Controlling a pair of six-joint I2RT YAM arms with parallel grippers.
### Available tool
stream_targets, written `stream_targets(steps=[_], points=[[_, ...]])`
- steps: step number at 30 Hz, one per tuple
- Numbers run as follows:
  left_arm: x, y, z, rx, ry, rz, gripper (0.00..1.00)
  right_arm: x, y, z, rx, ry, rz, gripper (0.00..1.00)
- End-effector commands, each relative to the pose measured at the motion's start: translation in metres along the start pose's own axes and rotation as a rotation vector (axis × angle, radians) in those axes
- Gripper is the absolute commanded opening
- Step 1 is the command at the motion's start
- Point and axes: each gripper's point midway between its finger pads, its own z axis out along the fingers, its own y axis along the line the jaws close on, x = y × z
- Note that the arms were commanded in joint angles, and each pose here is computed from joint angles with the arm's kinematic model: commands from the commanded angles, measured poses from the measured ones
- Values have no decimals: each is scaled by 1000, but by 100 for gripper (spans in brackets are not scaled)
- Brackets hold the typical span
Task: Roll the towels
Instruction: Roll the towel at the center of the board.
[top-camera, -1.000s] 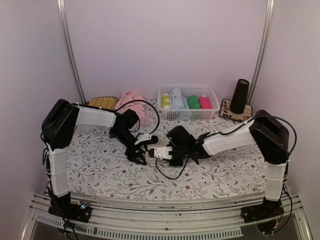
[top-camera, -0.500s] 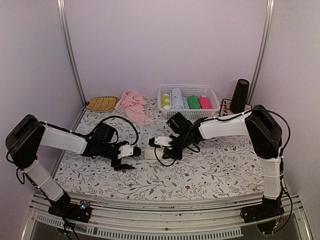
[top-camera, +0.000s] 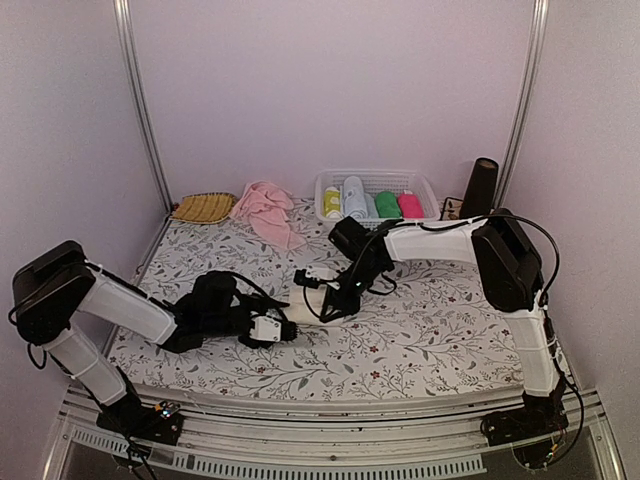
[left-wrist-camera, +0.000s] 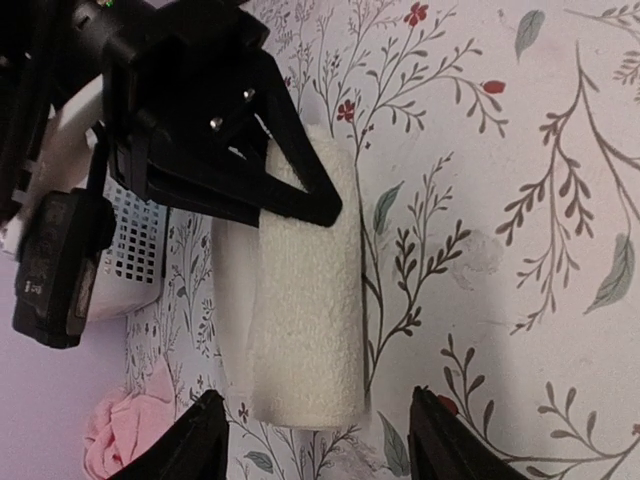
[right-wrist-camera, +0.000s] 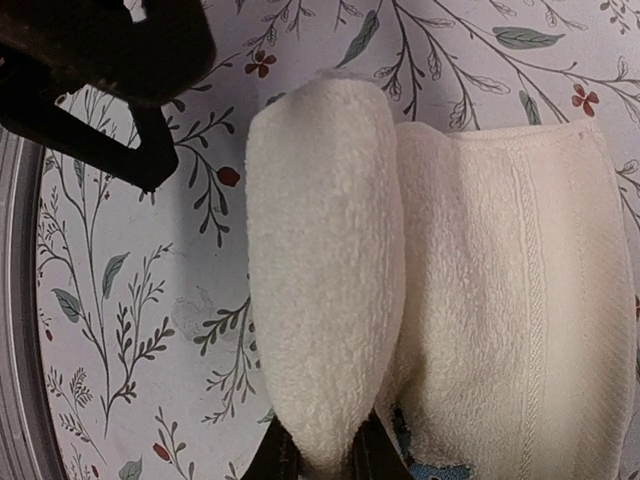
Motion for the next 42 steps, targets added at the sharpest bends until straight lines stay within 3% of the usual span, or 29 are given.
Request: stream_targets(steps=[1, 11, 21, 29, 33, 36, 42], points=[[-18, 9, 2, -67, -20, 76, 62, 36, 13, 16, -98, 102, 119, 13], [-4, -13, 27, -3, 77, 119, 62, 36, 7, 17, -98, 100, 131, 13], [11, 0, 46, -63, 180, 110, 61, 37, 8, 18, -109, 98, 129, 13], [31, -19, 58, 17, 264, 109, 25, 36, 8, 19, -112, 92, 119, 13], [40, -26, 63, 48, 308, 93, 0, 38, 8, 20, -110, 95, 115, 14], [38, -31, 62, 96, 307, 73, 0, 36, 7, 14, -97, 81, 106, 21], [25, -49, 54, 309, 267, -74, 0, 12, 5, -36, 55, -33, 17, 55]])
